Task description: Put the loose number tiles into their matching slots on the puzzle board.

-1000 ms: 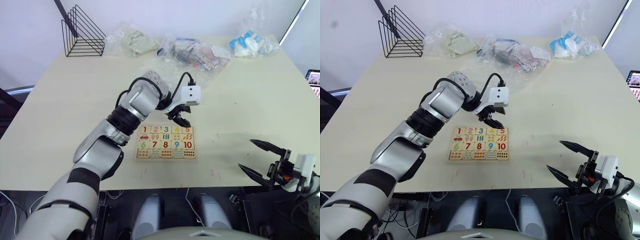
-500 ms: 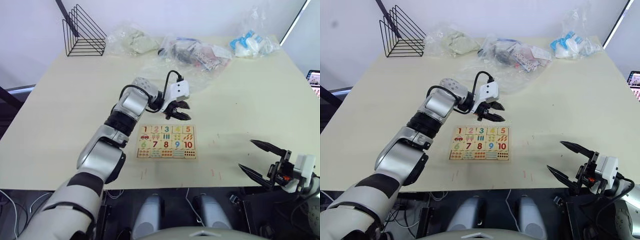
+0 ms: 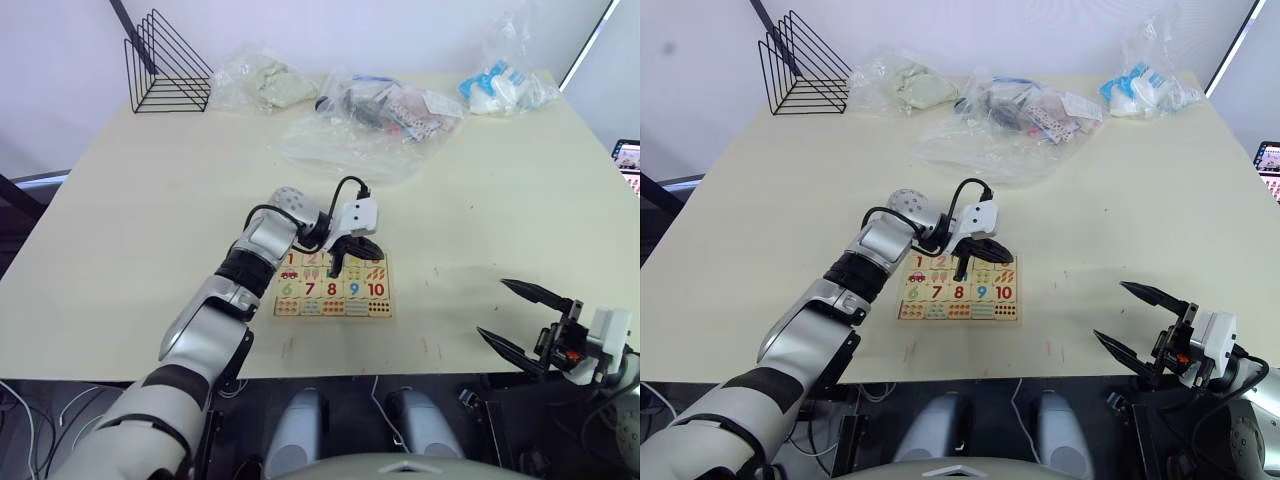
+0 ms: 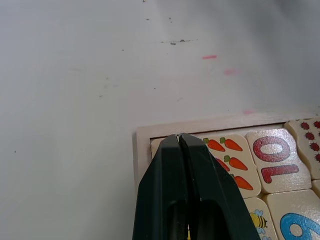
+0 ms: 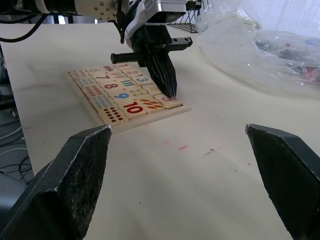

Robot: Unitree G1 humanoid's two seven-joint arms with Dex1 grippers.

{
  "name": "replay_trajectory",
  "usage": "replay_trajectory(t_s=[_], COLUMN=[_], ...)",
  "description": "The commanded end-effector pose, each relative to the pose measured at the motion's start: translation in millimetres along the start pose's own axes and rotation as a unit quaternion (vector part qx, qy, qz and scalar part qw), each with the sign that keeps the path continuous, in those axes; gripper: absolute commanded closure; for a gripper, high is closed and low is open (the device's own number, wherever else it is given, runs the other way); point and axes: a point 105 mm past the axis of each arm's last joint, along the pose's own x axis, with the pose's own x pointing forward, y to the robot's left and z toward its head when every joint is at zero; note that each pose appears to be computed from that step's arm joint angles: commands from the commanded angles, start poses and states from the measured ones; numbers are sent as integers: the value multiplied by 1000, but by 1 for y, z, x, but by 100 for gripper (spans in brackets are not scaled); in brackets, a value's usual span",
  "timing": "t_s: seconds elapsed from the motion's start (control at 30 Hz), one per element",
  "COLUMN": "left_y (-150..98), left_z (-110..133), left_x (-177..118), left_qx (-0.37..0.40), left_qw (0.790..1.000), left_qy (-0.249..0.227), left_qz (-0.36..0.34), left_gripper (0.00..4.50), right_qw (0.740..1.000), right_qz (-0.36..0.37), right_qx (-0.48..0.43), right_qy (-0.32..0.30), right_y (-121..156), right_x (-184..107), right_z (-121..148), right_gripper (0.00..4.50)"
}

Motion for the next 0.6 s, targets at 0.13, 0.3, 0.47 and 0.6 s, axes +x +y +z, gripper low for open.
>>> replay_trajectory(t_s=[0.13, 0.3, 0.47, 0.6], left_y=[-4, -12, -9, -6], left_z=[-7, -19, -11, 5], left_x=[4, 8, 4, -8], left_qx=[11, -5, -22, -41], left_qw=[1000, 1000, 1000, 995], left_qy=[13, 20, -16, -83], left_qz=[-5, -13, 4, 24], left_gripper=[445, 445, 445, 445], right_qw=[1000, 1000, 1000, 1000], right_qz=[-5, -4, -3, -3], right_qx=[-16, -17, -17, -16], right_qy=[-9, -7, -8, -9], right_y=[-1, -2, -3, -4], right_x=[-1, -2, -1, -1], right_z=[6, 6, 6, 6], right_gripper=[0, 0, 0, 0])
